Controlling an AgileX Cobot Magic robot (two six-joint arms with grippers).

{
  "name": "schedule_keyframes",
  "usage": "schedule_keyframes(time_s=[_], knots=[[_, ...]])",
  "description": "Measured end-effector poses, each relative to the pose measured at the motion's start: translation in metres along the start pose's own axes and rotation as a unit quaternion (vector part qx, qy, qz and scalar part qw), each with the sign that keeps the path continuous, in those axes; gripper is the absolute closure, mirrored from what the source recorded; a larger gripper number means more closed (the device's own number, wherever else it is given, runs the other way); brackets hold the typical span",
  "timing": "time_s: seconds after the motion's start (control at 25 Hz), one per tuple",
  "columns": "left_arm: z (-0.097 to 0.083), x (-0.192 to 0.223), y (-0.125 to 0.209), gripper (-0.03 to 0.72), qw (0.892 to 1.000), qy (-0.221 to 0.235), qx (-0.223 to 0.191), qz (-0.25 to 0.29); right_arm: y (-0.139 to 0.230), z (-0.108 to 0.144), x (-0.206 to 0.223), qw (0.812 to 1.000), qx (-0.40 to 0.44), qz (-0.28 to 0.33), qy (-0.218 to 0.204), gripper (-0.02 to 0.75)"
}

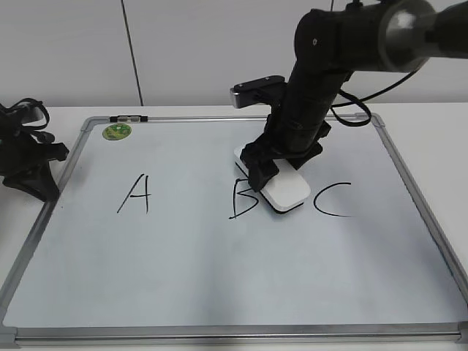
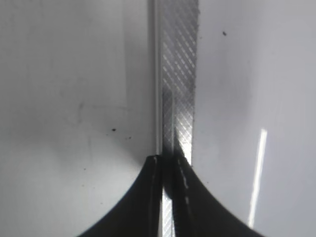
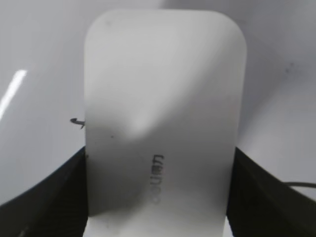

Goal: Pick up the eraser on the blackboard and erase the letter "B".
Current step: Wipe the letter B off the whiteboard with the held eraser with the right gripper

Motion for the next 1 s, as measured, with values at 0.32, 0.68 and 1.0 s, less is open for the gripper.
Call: schedule_keyframes(time_s=[0.32, 0.68, 1.0], knots=[[0.0, 0.0, 0.0, 0.666, 1.0, 0.001, -0.002, -0.001, -0.007, -0.017, 0.037, 0.999, -0.022, 0.017, 0.033, 0.193], [0.0, 0.0, 0.0, 0.666, 1.0, 0.001, -0.002, -0.001, -0.019, -0.025, 0.046, 0.998, -0.032, -0.02, 0.054, 0.196], [0.0, 0.0, 0.0, 0.666, 1.0, 0.001, -0.002, -0.001, -0.02, -0.008, 0.05, 0.997, -0.057, -0.01, 0.055, 0.197]])
Point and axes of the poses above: a point on each arm's last joint axis where the gripper is mounted, x pointing out along that axis toward the gripper, z along the wrist's bending axis when the last joint is at zero, y = z × x, the point moved 6 cm from there along x, pointing out along that axis toward the gripper, and after that the axes turned 1 degree about x, right-handed, at the moved point
